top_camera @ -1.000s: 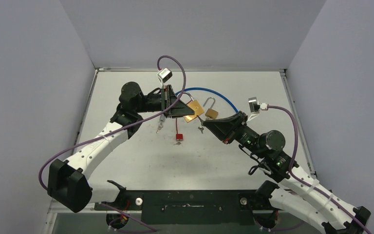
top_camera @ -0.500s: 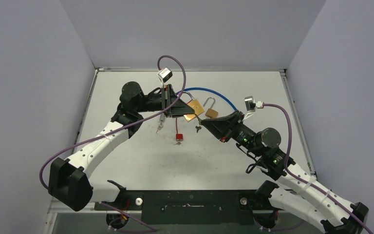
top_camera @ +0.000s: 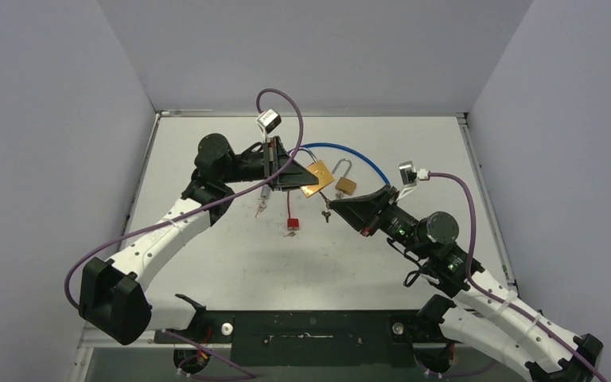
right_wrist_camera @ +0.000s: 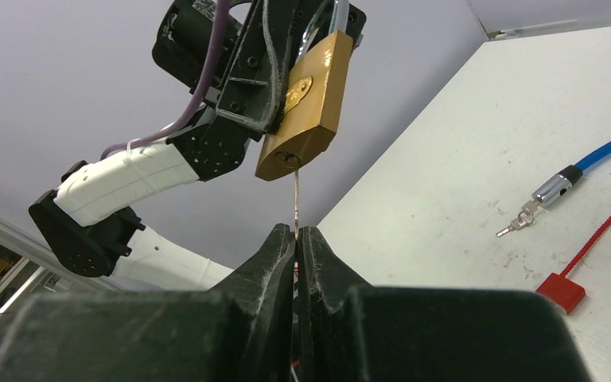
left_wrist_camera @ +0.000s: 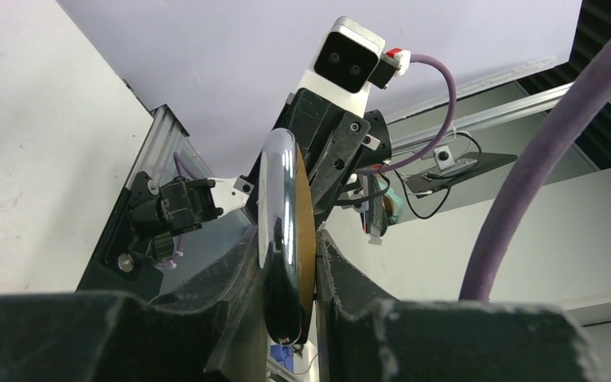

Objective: Unlock with the key

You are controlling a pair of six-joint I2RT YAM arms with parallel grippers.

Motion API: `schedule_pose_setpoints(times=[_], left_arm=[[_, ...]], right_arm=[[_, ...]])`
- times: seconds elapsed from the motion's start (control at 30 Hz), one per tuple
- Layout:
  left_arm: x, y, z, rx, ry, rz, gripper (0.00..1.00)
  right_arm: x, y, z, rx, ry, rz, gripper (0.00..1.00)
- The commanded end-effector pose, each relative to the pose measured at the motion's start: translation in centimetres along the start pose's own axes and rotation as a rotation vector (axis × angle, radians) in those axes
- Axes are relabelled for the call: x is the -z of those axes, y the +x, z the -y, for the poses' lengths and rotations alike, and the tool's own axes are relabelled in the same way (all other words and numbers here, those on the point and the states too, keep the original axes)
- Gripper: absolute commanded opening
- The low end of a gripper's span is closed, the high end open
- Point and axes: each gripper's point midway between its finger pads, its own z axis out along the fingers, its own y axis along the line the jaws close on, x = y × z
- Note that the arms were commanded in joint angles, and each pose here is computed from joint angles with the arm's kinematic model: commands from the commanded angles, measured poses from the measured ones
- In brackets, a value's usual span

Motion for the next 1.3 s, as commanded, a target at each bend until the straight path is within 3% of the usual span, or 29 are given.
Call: schedule_pose_setpoints(times=[0.0,0.4,0.67,1.27], left_arm=[[0.2,-0.4,5.5,-0.165,0.123,0.033,0.0],[0.0,-0.2,5.8,-0.199,0.114,0.028,0.0],[0.0,-0.3,5.8,-0.207,0.112,0.034,0.0],[0.4,0.4,5.7,-0.21,0.103,0.033,0.0]], right_arm=[[-0.6,-1.2,-0.7,-0.005,-0.022,0.045,0.0],[-0.1,-2.1,-1.8,-0.001,-0.055,0.076,0.0],[1.1,-0.9,-2.0,0.021,-0.076,0.031,0.0],[-0.1,-2.1,-2.2,-0.007,-0.086,0.083,0.0]])
